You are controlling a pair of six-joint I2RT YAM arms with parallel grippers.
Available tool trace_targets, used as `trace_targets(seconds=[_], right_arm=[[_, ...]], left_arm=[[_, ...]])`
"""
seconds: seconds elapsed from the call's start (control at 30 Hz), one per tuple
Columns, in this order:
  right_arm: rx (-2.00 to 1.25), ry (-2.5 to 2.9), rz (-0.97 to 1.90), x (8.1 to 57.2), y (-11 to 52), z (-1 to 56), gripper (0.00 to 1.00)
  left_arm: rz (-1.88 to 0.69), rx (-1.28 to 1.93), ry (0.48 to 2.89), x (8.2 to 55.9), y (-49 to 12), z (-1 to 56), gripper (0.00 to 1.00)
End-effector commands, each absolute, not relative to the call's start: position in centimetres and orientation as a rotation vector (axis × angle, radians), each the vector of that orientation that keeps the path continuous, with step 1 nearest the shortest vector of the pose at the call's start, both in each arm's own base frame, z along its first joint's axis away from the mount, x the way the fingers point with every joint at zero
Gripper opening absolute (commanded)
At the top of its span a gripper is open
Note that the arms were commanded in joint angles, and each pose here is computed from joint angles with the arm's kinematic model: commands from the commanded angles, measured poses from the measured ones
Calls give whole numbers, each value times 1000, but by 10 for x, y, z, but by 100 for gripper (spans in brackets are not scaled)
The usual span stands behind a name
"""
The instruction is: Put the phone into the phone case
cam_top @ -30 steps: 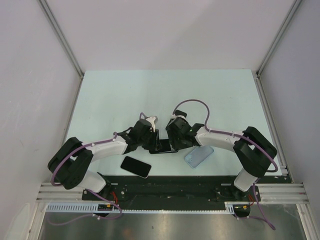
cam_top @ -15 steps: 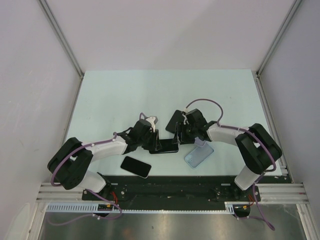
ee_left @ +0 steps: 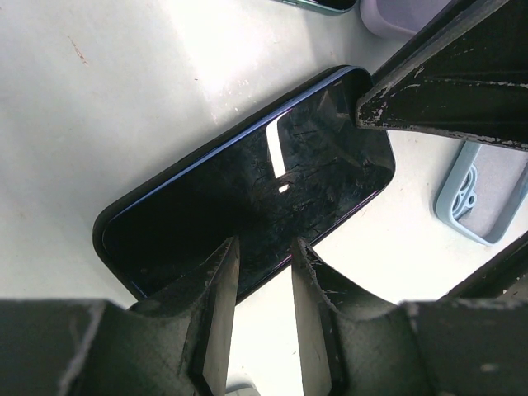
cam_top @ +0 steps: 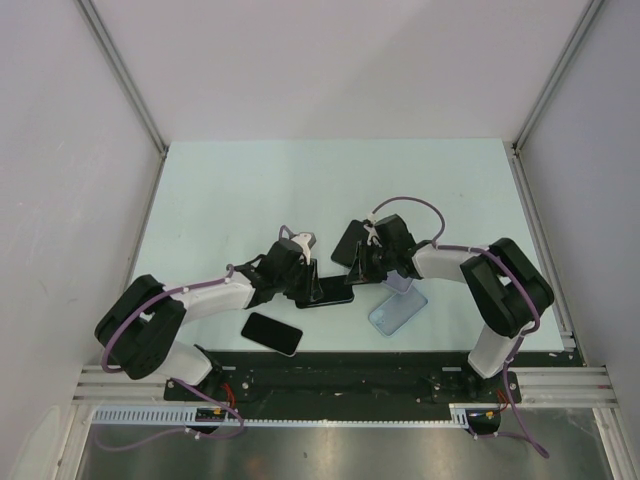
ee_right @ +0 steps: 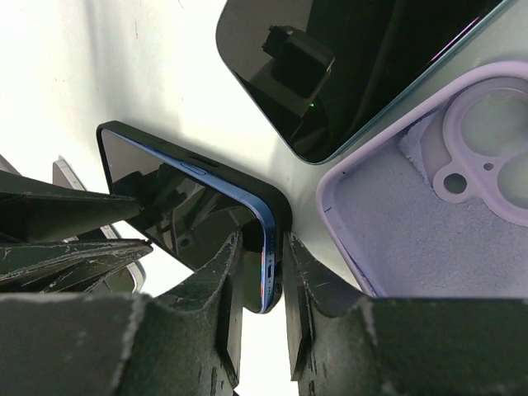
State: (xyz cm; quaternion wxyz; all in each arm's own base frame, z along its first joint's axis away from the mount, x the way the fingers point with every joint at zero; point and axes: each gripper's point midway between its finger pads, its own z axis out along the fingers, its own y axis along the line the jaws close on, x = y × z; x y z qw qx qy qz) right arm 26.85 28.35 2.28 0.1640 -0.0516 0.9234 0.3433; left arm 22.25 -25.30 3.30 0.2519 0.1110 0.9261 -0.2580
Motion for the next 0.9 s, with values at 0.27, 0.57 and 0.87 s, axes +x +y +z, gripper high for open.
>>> trace_targets(seconds=[0.27,0.57,0.87], right_arm=[[-398,2877,820,182,289,-17,11],[-536,2925,876,133,305,-5,11],[-433,2826,911,163,299,23,28]], left_arm=[[-675,329,2524,220,-249,33,38],[-691,335,2510,214,-246,40,40],[-672,331,2568,204,-244,23,36]])
